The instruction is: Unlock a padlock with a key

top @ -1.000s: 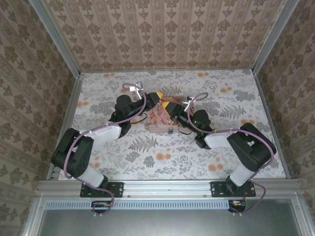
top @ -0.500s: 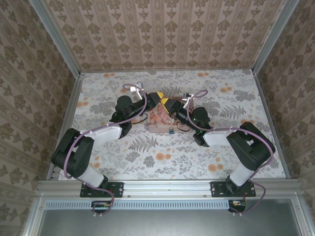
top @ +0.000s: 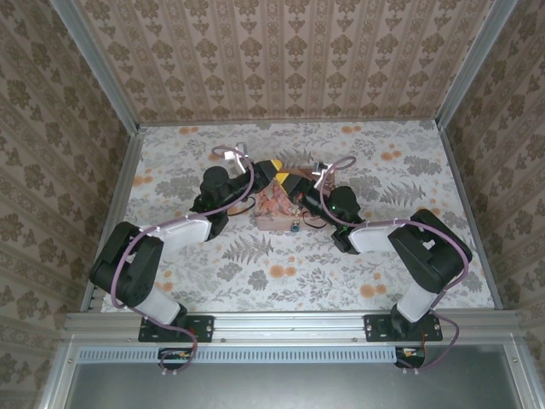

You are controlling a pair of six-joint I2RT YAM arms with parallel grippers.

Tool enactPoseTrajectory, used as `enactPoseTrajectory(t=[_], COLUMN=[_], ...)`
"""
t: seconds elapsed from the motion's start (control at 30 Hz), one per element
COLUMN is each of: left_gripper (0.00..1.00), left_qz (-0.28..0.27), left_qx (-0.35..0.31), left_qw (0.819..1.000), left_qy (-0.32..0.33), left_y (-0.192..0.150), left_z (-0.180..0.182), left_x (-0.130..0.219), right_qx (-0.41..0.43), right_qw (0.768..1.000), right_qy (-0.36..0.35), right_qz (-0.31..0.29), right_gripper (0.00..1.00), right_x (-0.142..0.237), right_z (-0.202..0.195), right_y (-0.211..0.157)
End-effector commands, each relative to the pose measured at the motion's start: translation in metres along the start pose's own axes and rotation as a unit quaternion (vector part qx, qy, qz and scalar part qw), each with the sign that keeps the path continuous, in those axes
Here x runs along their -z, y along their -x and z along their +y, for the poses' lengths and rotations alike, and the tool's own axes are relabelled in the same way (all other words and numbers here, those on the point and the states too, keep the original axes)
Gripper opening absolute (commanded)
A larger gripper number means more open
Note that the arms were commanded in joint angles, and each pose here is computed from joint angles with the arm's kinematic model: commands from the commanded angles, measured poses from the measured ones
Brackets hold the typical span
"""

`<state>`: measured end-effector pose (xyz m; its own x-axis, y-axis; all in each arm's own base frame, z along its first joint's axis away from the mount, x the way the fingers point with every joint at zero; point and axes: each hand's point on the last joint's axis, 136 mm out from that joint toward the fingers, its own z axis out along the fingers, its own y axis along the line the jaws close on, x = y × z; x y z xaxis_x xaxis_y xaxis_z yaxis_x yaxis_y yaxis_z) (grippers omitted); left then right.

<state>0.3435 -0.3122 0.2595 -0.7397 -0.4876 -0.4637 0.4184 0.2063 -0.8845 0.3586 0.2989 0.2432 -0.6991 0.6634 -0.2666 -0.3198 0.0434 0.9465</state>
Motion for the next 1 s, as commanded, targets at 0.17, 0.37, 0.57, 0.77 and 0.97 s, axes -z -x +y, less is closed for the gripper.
enactPoseTrajectory(t=[0.17,0.37,0.57,0.77,0.97], left_gripper=[0.28,0.63,0.74,0.76,0.72], left_qz=[0.002,0.018,0.112,0.179,0.215], left_qx=[0.008,0.024,0.012,0.064,0.122], left_qw=[1.0,0.998,0.984,0.971,0.957], left_qy=[0.0,0.062,0.141,0.147,0.153], left_y=[0.008,0.026,0.019,-0.001,-0.025], left_z=[-0.003,0.008,0.008,0.004,0.003], left_x=[0.003,0.029,0.042,0.042,0.034], right_qx=[0.016,0.072,0.174,0.262,0.339], right_qw=[1.0,0.994,0.972,0.944,0.916], right_qy=[-0.01,-0.076,-0.126,-0.153,-0.173], right_qz=[0.008,0.037,0.1,0.126,0.124], right_gripper=[0.0,0.0,0.0,0.0,0.0], right_x=[0.012,0.043,0.055,0.066,0.076], right_z=[-0.011,-0.033,-0.029,-0.02,-0.016], right_y=[0.006,0.014,0.005,0.004,0.0])
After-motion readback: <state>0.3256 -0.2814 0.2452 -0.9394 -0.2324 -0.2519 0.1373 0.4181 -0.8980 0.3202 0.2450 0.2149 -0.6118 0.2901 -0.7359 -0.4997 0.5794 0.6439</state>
